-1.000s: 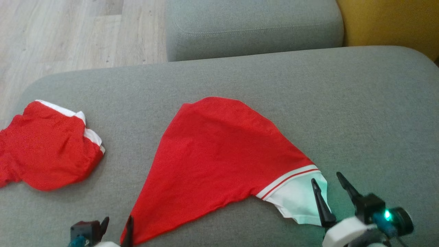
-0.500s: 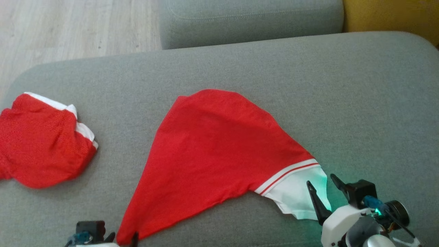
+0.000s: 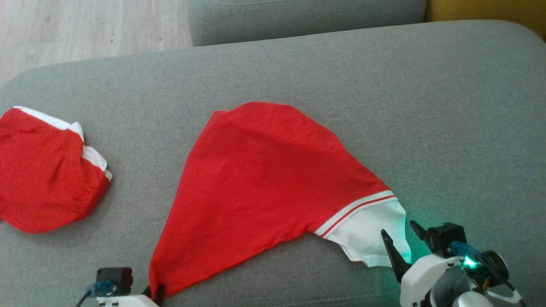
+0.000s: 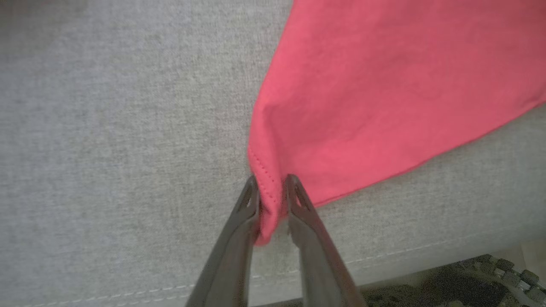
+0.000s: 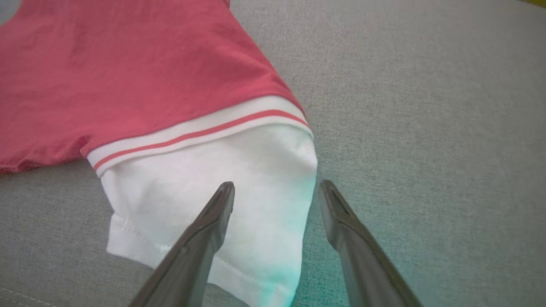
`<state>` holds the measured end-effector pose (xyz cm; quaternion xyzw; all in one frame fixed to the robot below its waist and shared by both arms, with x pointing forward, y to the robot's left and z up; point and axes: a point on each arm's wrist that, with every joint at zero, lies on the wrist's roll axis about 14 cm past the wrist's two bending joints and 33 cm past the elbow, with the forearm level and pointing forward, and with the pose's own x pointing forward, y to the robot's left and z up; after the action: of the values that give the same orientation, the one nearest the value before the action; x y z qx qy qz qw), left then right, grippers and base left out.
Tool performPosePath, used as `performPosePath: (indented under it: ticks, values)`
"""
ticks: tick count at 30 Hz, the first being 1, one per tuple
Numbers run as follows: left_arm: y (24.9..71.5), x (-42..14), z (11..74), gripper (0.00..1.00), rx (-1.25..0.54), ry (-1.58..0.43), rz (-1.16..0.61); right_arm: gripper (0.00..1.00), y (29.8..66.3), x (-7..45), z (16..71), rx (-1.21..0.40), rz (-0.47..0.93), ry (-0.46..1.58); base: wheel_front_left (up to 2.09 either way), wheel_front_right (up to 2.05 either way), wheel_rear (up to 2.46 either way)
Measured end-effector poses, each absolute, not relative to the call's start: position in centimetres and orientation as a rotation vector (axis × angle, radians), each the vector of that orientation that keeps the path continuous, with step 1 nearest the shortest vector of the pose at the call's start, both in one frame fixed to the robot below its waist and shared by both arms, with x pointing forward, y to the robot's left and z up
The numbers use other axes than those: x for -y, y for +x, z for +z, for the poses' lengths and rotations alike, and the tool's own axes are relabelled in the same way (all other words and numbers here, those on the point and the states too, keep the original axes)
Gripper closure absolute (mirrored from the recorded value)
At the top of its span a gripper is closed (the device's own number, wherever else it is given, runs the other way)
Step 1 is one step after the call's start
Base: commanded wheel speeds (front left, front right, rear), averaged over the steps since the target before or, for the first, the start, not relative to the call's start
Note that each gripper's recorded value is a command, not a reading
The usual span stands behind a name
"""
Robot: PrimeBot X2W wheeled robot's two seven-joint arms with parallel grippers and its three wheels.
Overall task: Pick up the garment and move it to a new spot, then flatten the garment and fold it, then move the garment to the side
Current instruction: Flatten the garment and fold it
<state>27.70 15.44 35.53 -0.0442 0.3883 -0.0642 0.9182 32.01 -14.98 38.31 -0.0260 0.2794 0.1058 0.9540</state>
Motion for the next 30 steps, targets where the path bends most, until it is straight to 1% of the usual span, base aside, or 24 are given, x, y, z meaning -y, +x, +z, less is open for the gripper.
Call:
performPosePath:
  ticks: [4,7,13,21,28,29,30]
  values:
    - [27.6,-15.3,35.2,0.78,-0.818,-0.093,-0.136,0.00,31.8,14.7,37.7,-0.595,0.225,-0.049,0.00,0.00,0.00]
    - [27.7,-15.1,35.0,1.00,-0.823,-0.098,-0.140,0.00,31.9,14.7,37.3,-0.611,0.228,-0.049,0.00,0.00,0.00]
    - [27.9,-14.9,34.9,1.00,-0.829,-0.096,-0.154,0.00,32.0,14.5,36.4,-0.654,0.237,-0.047,0.00,0.00,0.00]
    - [28.0,-14.9,34.8,1.00,-0.833,-0.110,-0.152,0.00,31.5,15.4,35.3,-0.730,0.207,-0.046,0.00,0.00,0.00]
    - [28.1,-14.9,34.8,1.00,-0.831,-0.114,-0.154,0.00,30.9,14.7,34.8,-0.793,0.226,-0.026,0.00,0.00,0.00]
    - [28.1,-14.9,34.8,1.00,-0.832,-0.115,-0.154,0.09,30.8,14.4,34.7,-0.804,0.237,-0.026,0.00,0.00,0.00]
    - [28.1,-14.9,34.8,1.00,-0.831,-0.114,-0.154,0.66,30.7,14.1,34.7,-0.812,0.248,-0.024,0.00,0.00,0.00]
